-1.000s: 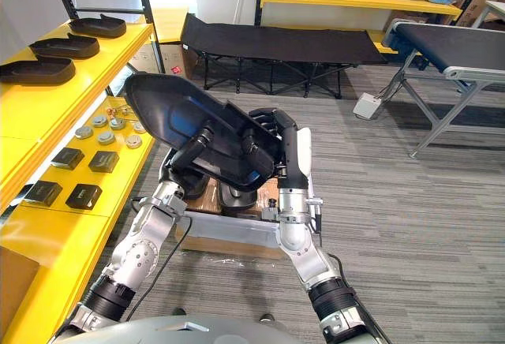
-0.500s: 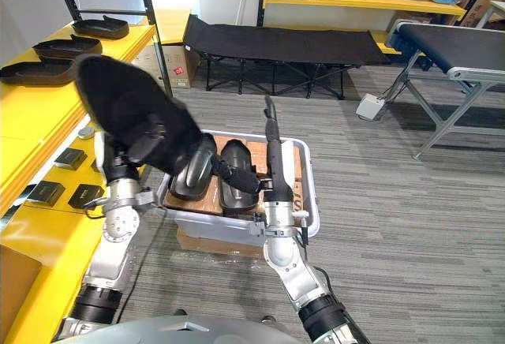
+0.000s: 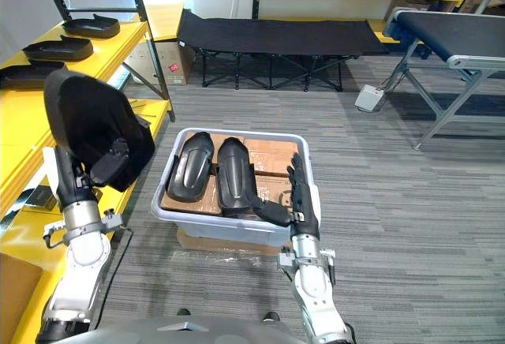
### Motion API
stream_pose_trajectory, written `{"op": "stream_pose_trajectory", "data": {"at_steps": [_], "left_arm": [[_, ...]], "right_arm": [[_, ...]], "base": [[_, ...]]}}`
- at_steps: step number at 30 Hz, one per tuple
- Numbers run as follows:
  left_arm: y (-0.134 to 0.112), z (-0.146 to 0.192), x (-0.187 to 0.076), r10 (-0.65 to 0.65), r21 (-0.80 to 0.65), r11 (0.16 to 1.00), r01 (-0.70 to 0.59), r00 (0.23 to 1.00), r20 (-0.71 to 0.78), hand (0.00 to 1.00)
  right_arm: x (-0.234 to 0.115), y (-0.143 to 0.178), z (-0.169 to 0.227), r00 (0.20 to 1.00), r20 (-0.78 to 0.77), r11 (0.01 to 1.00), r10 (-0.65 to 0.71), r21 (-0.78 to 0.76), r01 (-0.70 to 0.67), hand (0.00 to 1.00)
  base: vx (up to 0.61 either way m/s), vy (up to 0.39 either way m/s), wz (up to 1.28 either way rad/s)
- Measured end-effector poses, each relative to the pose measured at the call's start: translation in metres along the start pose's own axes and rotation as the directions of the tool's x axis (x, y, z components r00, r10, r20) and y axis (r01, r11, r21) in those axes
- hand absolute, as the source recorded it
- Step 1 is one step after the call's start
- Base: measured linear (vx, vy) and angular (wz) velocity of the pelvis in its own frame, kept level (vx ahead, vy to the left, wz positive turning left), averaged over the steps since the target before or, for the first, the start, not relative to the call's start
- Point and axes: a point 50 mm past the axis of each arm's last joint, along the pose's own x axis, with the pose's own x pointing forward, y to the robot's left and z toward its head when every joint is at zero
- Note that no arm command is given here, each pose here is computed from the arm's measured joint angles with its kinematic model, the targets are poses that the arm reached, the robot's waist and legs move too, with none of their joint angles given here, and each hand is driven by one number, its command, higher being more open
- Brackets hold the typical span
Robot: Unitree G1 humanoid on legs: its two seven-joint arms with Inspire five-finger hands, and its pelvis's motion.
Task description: Walk over and take three plastic housings, then place them on the shelf
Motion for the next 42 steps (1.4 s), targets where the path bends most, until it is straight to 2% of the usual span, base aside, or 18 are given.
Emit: {"op": "stream_pose_trajectory", "data": {"at_steps": [6,12,17,23,30,36,38,42], "left_arm": [[0.002,-0.009,-0.015,-0.137,-0.08,0.988,0.132,0.988,-0.063,0.0],[0.01,0.002,-0.024,-0.186,-0.09,0.979,0.182,0.982,-0.036,0.0],[0.026,0.013,-0.021,-0.148,-0.066,0.987,0.149,0.989,0.011,0.0],[0.054,0.01,-0.035,-0.115,-0.073,0.991,0.111,0.992,-0.047,0.0],[0.06,0.004,-0.051,-0.108,-0.094,0.991,0.098,0.988,-0.108,0.0],[0.06,0.004,-0.054,-0.093,-0.114,0.99,0.08,0.989,-0.117,0.0],[0.06,0.004,-0.055,-0.108,-0.168,0.982,0.088,0.987,-0.116,0.0],[0.055,0.01,-0.051,-0.165,-0.208,0.966,0.152,0.985,-0.047,0.0]], "right_arm": [[-0.001,-0.021,-0.002,0.998,-0.018,0.997,-0.058,0.055,0.058,1.0],[-0.001,-0.012,-0.005,0.997,-0.049,0.997,0.052,0.067,-0.049,1.0],[0.006,0.003,-0.001,0.989,-0.034,0.985,0.141,0.108,-0.137,1.0],[0.028,0.039,0.01,0.961,0.014,0.95,0.277,0.148,-0.276,1.0],[0.033,0.073,0.014,0.918,0.011,0.908,0.396,0.146,-0.393,1.0],[0.033,0.073,0.012,0.907,-0.007,0.906,0.42,0.061,-0.419,1.0],[0.033,0.071,0.012,0.909,-0.012,0.908,0.417,0.051,-0.416,1.0],[0.034,0.058,0.008,0.922,-0.035,0.923,0.384,0.018,-0.384,1.0]], "base": [[-0.02,0.006,-0.15],[0.0,0.002,0.1],[0.01,-0.016,0.55],[0.02,-0.025,0.54],[0.01,0.012,0.25],[0.0,0.0,0.2],[-0.04,-0.012,0.55],[-0.03,0.021,0.85]]}}
